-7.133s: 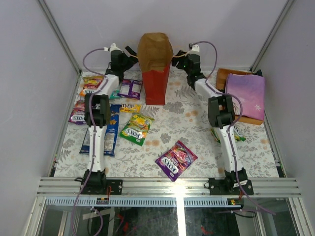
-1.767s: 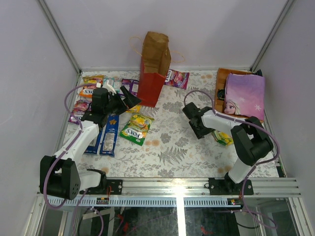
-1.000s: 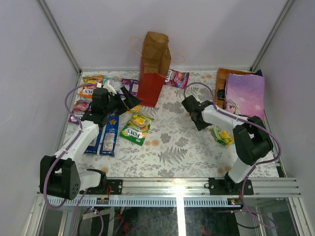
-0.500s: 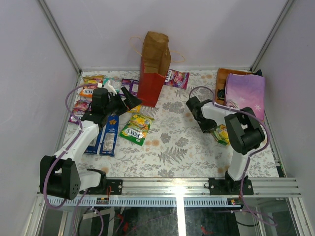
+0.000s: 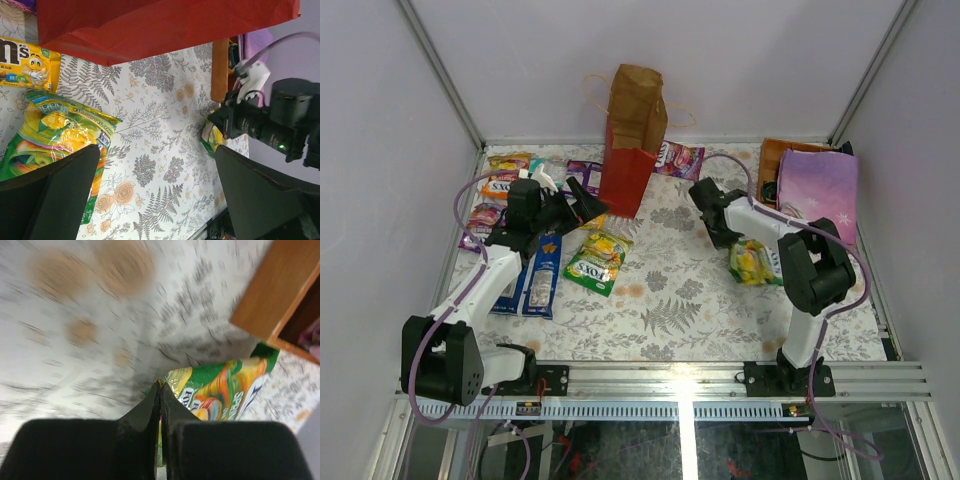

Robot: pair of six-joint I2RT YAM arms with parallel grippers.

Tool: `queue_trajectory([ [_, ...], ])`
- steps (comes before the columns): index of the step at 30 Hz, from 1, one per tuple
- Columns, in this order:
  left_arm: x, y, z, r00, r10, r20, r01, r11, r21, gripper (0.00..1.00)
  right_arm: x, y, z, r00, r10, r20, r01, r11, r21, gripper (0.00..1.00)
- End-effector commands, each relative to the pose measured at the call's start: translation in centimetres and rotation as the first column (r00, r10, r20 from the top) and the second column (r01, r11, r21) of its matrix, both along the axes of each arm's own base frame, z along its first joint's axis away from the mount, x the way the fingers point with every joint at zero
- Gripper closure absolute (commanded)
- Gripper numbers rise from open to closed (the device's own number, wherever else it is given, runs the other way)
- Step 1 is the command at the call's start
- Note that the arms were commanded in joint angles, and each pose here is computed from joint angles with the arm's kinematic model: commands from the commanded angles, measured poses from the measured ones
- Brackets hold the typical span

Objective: Take the snacks out of the paper bag
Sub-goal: Move the snack to the center of the board.

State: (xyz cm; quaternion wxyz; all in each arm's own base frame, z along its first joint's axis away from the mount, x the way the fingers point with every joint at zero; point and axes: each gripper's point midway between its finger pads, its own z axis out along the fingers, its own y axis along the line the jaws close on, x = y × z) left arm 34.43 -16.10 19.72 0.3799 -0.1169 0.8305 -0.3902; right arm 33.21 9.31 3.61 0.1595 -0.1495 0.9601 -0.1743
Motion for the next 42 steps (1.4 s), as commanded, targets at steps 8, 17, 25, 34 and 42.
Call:
queue_trajectory([
  [8,-0.2,-0.6,0.8,0.998,-0.044,0.033,0.044,0.999,0.008,0.00,13.0,13.1,5.6,0.953,-0.025,0.303,-0.089,0.929,0.358,1.00],
  [17,-1.4,-3.4,-0.6,0.997,-0.061,0.045,0.055,0.989,0.136,0.00,14.8,16.2,5.9,0.955,0.023,0.296,-0.157,0.886,0.437,0.64],
  [25,-3.3,-10.1,-3.1,0.982,-0.174,0.074,0.143,0.939,0.312,0.18,12.4,11.8,10.8,0.909,-0.137,0.393,-0.209,0.665,0.717,0.39],
  [34,0.2,-17.8,-5.9,0.957,-0.285,0.053,0.257,0.918,0.304,0.39,12.8,7.6,3.9,0.934,-0.286,0.212,0.002,0.600,0.800,0.61],
  [42,2.2,-21.7,-6.8,0.938,-0.343,0.057,0.322,0.919,0.225,0.51,10.7,7.7,-2.4,0.950,-0.312,0.031,0.160,0.568,0.807,0.83],
])
